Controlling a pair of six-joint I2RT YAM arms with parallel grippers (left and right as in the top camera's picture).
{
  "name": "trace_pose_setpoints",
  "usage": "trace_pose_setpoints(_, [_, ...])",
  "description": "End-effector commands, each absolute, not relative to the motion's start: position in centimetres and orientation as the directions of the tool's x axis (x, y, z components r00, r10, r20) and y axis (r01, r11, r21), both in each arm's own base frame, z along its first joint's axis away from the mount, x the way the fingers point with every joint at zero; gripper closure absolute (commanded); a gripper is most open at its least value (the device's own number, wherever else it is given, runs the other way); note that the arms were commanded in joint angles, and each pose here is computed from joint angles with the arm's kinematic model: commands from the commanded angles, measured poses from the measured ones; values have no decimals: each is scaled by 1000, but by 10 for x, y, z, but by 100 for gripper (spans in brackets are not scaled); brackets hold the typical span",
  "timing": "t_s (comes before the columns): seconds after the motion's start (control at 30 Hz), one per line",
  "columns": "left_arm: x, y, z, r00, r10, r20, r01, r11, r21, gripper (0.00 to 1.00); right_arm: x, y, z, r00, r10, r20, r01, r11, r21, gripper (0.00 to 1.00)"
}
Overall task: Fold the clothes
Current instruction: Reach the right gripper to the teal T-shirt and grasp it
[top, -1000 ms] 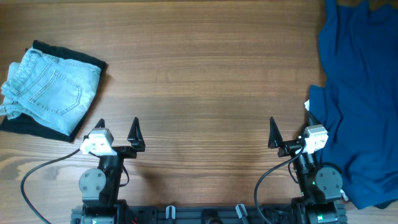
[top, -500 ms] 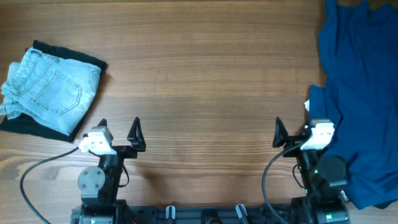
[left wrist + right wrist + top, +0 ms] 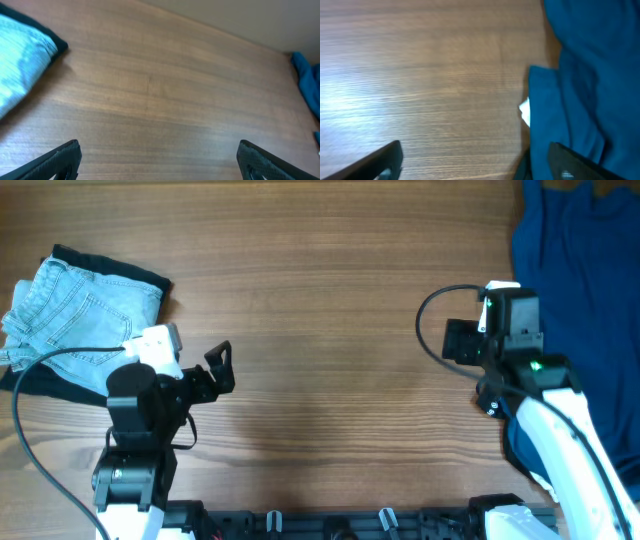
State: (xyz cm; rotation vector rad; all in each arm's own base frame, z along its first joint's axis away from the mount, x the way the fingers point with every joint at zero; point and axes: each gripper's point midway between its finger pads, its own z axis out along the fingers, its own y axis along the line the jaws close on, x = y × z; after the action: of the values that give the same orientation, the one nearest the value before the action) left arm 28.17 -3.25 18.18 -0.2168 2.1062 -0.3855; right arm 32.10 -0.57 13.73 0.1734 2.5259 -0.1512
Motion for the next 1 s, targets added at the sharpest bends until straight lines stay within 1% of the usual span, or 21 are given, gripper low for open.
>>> trace_pose_setpoints(0.0, [283,-40,183,-555,-305,-774,22,925,-380,0,321,-44,109,-813,284,-509,376,923,-86,18])
trace_pose_setpoints(0.03, [284,-40,182,-557,-305,-773,21,925,-380,0,317,-54,95,-820,331,-468,419,903,-95,24])
trace_pose_setpoints(0.07, [284,-40,182,-558,-305,-772,21,925,-380,0,313,-61,84,-826,359,-434,442,891,-105,27])
trace_pose_setpoints(0.13, [284,-39,182,-557,-305,-772,21,925,-380,0,305,-72,63,-842,398,-365,470,872,-132,27])
trace_pose_setpoints(0.23, [284,-40,182,-557,-305,-772,21,925,-380,0,298,-75,41,-862,410,-299,470,868,-162,27])
trace_pose_setpoints(0.33, [284,-40,182,-558,-305,-772,21,925,-380,0,292,-75,25,-877,413,-246,461,868,-186,31])
trace_pose_setpoints(0.4, [284,-40,182,-558,-305,-772,21,925,-380,0,289,-80,19,-880,413,-236,463,858,-222,34])
trace_pose_setpoints(0.43, [284,-40,182,-558,-305,-772,21,925,-380,0,289,-84,17,-879,412,-238,465,850,-245,35])
trace_pose_setpoints(0.53, [284,-40,182,-557,-305,-772,21,925,-380,0,292,-89,12,-872,425,-243,480,842,-246,35])
trace_pose_setpoints(0.6, [284,-40,182,-558,-305,-772,21,925,-380,0,291,-93,8,-868,436,-237,488,837,-248,40])
trace_pose_setpoints(0.67, [284,-40,182,-558,-305,-772,21,925,-380,0,290,-99,6,-860,452,-237,504,826,-252,47])
trace_pose_setpoints(0.73, [284,-40,182,-558,-305,-772,21,925,-380,0,288,-104,6,-853,465,-237,516,819,-251,51])
trace_pose_setpoints(0.8, [284,-40,182,-557,-305,-772,21,925,-380,0,287,-106,6,-849,471,-237,522,815,-252,63])
trace_pose_setpoints(0.83, [284,-40,182,-557,-305,-772,21,925,-380,0,287,-106,6,-851,469,-237,520,816,-252,67])
trace_pose_setpoints(0.9, [284,-40,182,-557,-305,-772,21,925,-380,0,288,-106,6,-850,469,-238,521,816,-251,80])
trace_pose_setpoints(0.97, [284,-40,182,-557,-305,-772,21,925,-380,0,288,-106,6,-850,470,-239,521,816,-251,91])
